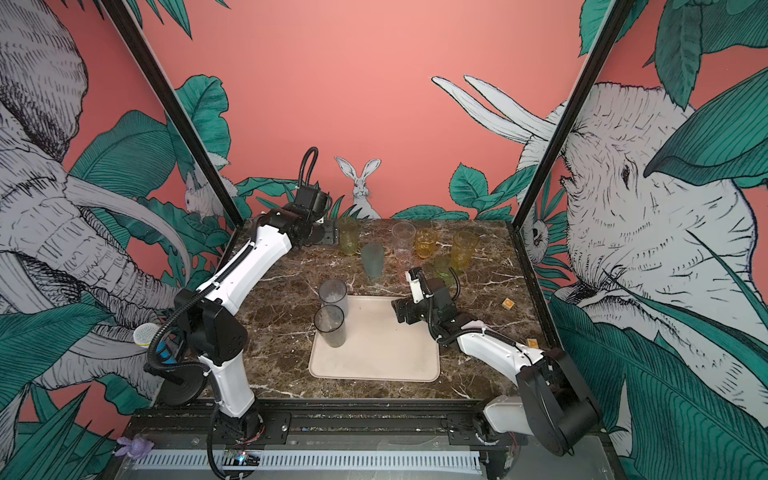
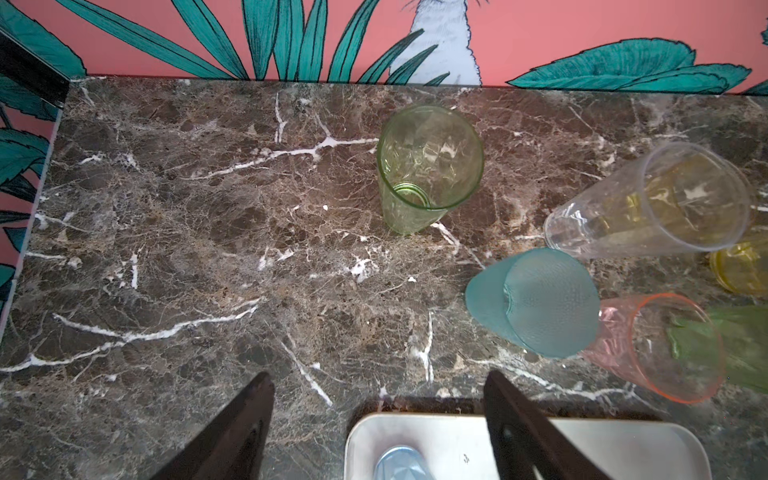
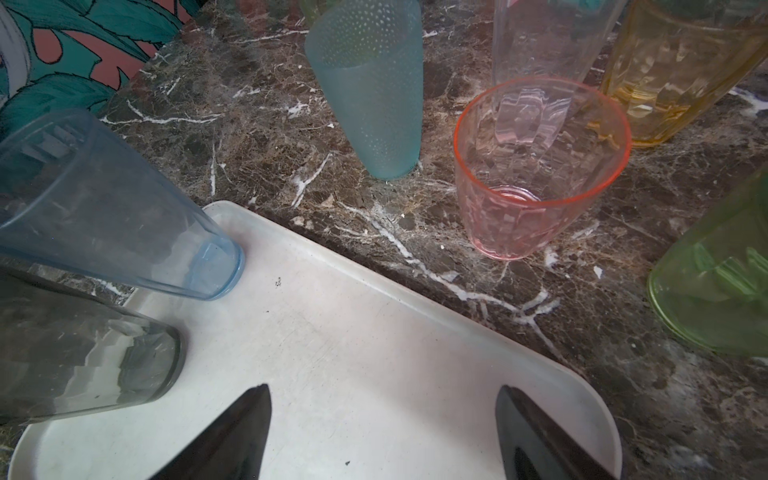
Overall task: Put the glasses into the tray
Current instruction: 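Open the left gripper and raise it toward the green glass, then lower the left gripper and grasp the green glass rim, then lift the green glass and carry it toward the tray with the left gripper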
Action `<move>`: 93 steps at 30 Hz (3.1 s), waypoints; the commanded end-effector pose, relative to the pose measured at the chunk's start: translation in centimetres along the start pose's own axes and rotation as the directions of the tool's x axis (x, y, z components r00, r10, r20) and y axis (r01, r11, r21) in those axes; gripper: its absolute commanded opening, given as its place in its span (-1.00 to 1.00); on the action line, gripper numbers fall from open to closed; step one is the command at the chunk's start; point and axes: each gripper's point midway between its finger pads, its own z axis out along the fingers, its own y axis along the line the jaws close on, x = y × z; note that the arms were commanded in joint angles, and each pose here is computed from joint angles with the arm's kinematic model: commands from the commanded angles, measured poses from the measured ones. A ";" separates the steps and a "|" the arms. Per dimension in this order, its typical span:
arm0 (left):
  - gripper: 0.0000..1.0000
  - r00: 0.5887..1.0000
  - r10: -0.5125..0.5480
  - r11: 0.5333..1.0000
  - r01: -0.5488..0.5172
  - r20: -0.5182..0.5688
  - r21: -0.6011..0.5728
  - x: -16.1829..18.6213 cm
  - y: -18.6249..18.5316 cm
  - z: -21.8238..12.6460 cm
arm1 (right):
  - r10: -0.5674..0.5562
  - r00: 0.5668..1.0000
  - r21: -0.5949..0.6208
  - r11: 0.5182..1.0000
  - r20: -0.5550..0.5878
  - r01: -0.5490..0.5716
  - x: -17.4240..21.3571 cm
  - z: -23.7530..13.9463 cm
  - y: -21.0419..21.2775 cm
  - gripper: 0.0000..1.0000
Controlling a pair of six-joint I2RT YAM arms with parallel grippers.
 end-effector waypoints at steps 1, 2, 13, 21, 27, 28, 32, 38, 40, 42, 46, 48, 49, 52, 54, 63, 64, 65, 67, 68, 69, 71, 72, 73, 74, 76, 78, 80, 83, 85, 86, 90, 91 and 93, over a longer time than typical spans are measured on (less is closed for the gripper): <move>0.61 0.997 -0.021 1.000 0.021 0.072 -0.009 -2.6 0.2 -0.3 | 0.001 0.999 -0.010 1.000 0.055 0.000 -1.1 -0.4 0.4 0.73; 0.61 0.997 -0.020 1.000 0.021 0.068 -0.011 -2.7 0.1 0.0 | 0.003 0.998 -0.019 1.000 0.056 -0.002 -1.2 -0.4 0.5 0.74; 0.53 0.994 -0.080 0.997 0.080 0.073 -0.001 -5.0 0.2 3.1 | 0.004 0.999 -0.018 1.000 0.053 -0.003 -1.1 -0.5 0.5 0.74; 0.48 0.988 -0.140 0.990 0.141 0.072 -0.008 -6.0 0.3 5.6 | 0.002 0.999 -0.014 1.000 0.054 -0.001 -1.2 -0.6 0.5 0.74; 0.42 0.981 -0.185 0.983 0.184 0.053 0.020 -6.1 0.1 8.0 | 0.002 0.998 -0.013 1.000 0.057 -0.002 -1.3 -0.7 0.5 0.73; 0.41 0.981 -0.191 0.982 0.190 0.048 0.024 -6.0 0.1 8.4 | 0.001 0.999 -0.014 1.000 0.054 -0.001 -1.2 -0.6 0.5 0.73; 0.35 0.978 -0.204 0.979 0.202 0.044 0.039 -6.1 -0.2 9.7 | 0.001 0.998 -0.013 1.000 0.056 0.000 -1.3 -0.7 0.5 0.73; 0.15 0.975 -0.219 0.974 0.217 0.031 0.059 -6.2 -0.4 11.3 | -0.002 0.998 -0.011 1.000 0.055 0.002 -1.3 -0.8 0.5 0.73; 0.10 0.974 -0.225 0.973 0.223 0.037 0.059 -6.2 -0.4 11.8 | -0.001 0.999 -0.009 1.000 0.054 0.001 -1.3 -0.7 0.5 0.73; 0.05 0.973 -0.227 0.972 0.225 0.042 0.064 -6.3 -0.5 12.2 | 0.000 0.999 -0.012 1.000 0.051 0.000 -1.2 -0.7 0.5 0.73; -0.02 0.972 -0.233 0.971 0.231 0.036 0.067 -6.2 -0.6 12.9 | 0.001 0.999 -0.011 1.000 0.048 -0.001 -1.2 -0.6 0.5 0.73; -0.05 0.970 -0.241 0.969 0.238 0.030 0.066 -6.0 -0.6 13.3 | 0.001 0.999 -0.011 1.000 0.047 -0.001 -1.2 -0.6 0.5 0.73; -0.07 0.969 -0.245 0.968 0.243 0.026 0.066 -5.9 -0.6 13.6 | 0.001 0.999 -0.010 1.000 0.048 0.000 -1.2 -0.5 0.5 0.73; -0.12 0.967 -0.254 0.965 0.252 0.022 0.071 -5.8 -0.6 14.0 | 0.000 0.999 -0.009 1.000 0.046 0.000 -1.2 -0.5 0.4 0.73; -0.18 0.966 -0.259 0.964 0.257 0.022 0.072 -5.8 -0.6 14.3 | -0.001 0.999 -0.006 1.000 0.045 0.001 -1.2 -0.5 0.4 0.73; -0.49 0.969 -0.247 0.967 0.245 0.023 0.068 -5.6 -0.5 15.1 | -0.001 0.999 -0.004 1.000 0.036 0.001 -1.0 -0.3 0.3 0.73; -0.52 0.970 -0.244 0.968 0.242 0.021 0.068 -5.5 -0.5 15.1 | -0.001 0.999 -0.004 1.000 0.035 0.001 -1.0 -0.2 0.3 0.73; -0.57 0.970 -0.243 0.968 0.241 0.019 0.070 -5.5 -0.6 15.1 | 0.000 0.999 -0.008 1.000 0.035 0.001 -1.0 -0.2 0.4 0.73; -0.66 0.971 -0.240 0.968 0.238 0.019 0.074 -5.5 -0.7 15.1 | -0.001 0.999 -0.012 1.000 0.037 0.001 -1.1 -0.2 0.5 0.73; -0.70 0.971 -0.240 0.969 0.238 0.020 0.074 -5.6 -0.7 15.0 | -0.001 0.999 -0.014 1.000 0.039 0.001 -1.1 -0.2 0.5 0.73; -0.74 0.971 -0.237 0.969 0.235 0.021 0.074 -5.6 -0.7 15.0 | 0.000 0.999 -0.013 1.000 0.038 0.001 -1.1 -0.2 0.5 0.73; -0.78 0.973 -0.231 0.971 0.229 0.025 0.071 -5.7 -0.6 14.8 | -0.002 0.999 -0.013 1.000 0.035 0.002 -1.0 -0.2 0.5 0.73; -0.80 0.973 -0.228 0.972 0.226 0.027 0.067 -5.7 -0.5 14.8 | -0.002 0.999 -0.013 1.000 0.035 0.002 -1.0 -0.2 0.5 0.73; -0.83 0.974 -0.226 0.972 0.224 0.026 0.064 -5.7 -0.4 14.8 | -0.002 0.999 -0.011 1.000 0.037 0.002 -1.0 -0.2 0.4 0.73; -0.86 0.974 -0.226 0.973 0.224 0.028 0.063 -5.8 -0.3 14.6 | -0.003 0.999 -0.011 1.000 0.036 0.003 -1.0 -0.2 0.4 0.73; -0.89 0.974 -0.224 0.973 0.222 0.025 0.063 -5.8 -0.3 14.5 | -0.003 0.999 -0.011 1.000 0.036 0.003 -1.0 -0.2 0.4 0.73; -0.93 0.975 -0.222 0.973 0.220 0.027 0.064 -5.9 -0.3 14.2 | -0.002 0.999 -0.011 1.000 0.034 0.002 -1.0 -0.1 0.4 0.73; -0.97 0.976 -0.217 0.974 0.215 0.029 0.065 -6.0 -0.2 13.9 | -0.003 0.999 -0.011 1.000 0.034 0.003 -1.0 -0.2 0.4 0.73; -1.00 0.977 -0.209 0.976 0.207 0.032 0.062 -6.2 0.0 13.4 | -0.002 0.999 -0.009 1.000 0.034 0.002 -1.0 -0.1 0.4 0.73; -1.00 0.979 -0.201 0.978 0.199 0.032 0.064 -6.3 0.0 12.9 | -0.002 0.999 -0.011 1.000 0.034 0.003 -1.0 -0.1 0.4 0.73; -1.00 0.980 -0.196 0.979 0.194 0.032 0.065 -6.3 0.0 12.7 | -0.002 0.999 -0.011 1.000 0.033 0.002 -1.0 -0.1 0.4 0.73; -1.00 0.984 -0.177 0.982 0.176 0.019 0.074 -6.2 -0.1 11.6 | -0.003 0.999 -0.011 1.000 0.033 0.003 -1.0 -0.1 0.4 0.73; -1.00 0.985 -0.171 0.983 0.170 0.014 0.074 -6.1 0.0 11.4 | -0.002 0.999 -0.011 1.000 0.034 0.002 -1.0 -0.1 0.5 0.73; -1.00 0.988 -0.156 0.985 0.155 0.004 0.078 -5.9 0.0 10.7 | -0.002 0.999 -0.013 1.000 0.036 0.002 -1.1 -0.1 0.5 0.73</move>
